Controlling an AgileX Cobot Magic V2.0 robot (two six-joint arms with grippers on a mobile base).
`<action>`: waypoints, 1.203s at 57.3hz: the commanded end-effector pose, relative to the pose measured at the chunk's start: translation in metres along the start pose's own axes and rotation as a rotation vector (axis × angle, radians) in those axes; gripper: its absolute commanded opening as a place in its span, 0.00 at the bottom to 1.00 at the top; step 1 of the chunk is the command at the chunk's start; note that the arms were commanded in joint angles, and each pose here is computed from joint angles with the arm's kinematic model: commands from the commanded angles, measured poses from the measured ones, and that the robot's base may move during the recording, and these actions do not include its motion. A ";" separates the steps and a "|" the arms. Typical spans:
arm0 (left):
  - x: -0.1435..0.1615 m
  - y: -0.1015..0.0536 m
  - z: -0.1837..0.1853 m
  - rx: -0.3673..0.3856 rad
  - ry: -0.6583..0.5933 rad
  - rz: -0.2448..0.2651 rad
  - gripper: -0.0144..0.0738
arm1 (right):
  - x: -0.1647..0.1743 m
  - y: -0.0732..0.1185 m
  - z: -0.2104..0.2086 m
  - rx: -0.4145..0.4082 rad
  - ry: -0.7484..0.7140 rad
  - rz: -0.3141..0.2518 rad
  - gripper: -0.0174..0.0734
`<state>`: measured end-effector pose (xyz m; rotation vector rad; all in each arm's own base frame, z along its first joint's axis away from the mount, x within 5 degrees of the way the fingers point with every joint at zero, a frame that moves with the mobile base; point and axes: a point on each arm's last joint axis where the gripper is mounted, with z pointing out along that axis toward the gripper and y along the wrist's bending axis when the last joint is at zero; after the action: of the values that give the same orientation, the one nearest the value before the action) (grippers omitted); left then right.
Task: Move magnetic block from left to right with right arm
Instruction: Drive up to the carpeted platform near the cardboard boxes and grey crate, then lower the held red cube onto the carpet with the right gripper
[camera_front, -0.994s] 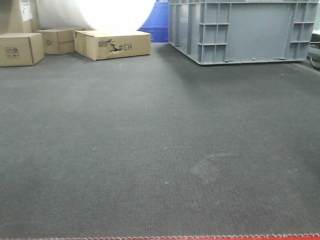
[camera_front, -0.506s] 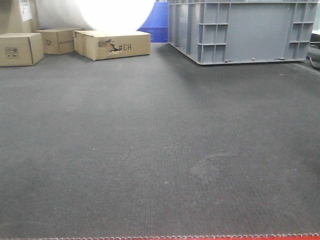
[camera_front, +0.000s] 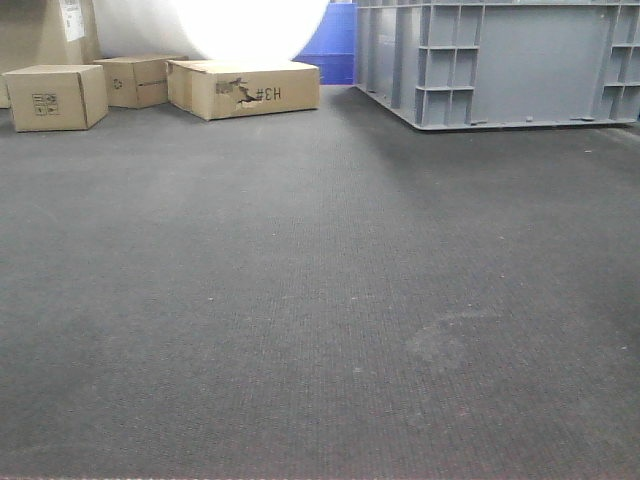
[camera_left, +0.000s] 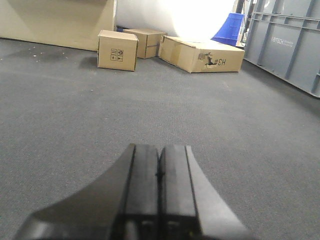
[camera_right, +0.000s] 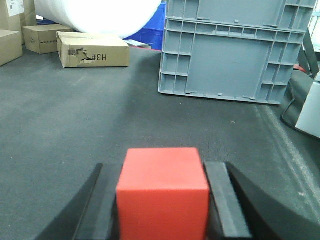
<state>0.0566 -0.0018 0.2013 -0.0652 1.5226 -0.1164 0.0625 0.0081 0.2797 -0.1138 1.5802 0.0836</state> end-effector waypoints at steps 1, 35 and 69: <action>-0.005 0.000 -0.001 0.007 -0.079 -0.002 0.02 | -0.021 -0.001 -0.001 0.015 -0.150 -0.015 0.58; -0.005 0.000 -0.001 0.007 -0.079 -0.002 0.02 | -0.066 -0.001 0.060 -0.017 0.422 -0.011 0.58; -0.005 0.000 -0.001 0.007 -0.079 -0.002 0.02 | 0.000 0.071 0.171 -0.112 1.061 0.209 0.59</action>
<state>0.0566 -0.0018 0.2013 -0.0652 1.5226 -0.1164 0.2077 0.0821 0.2656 -0.1625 2.6799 0.2675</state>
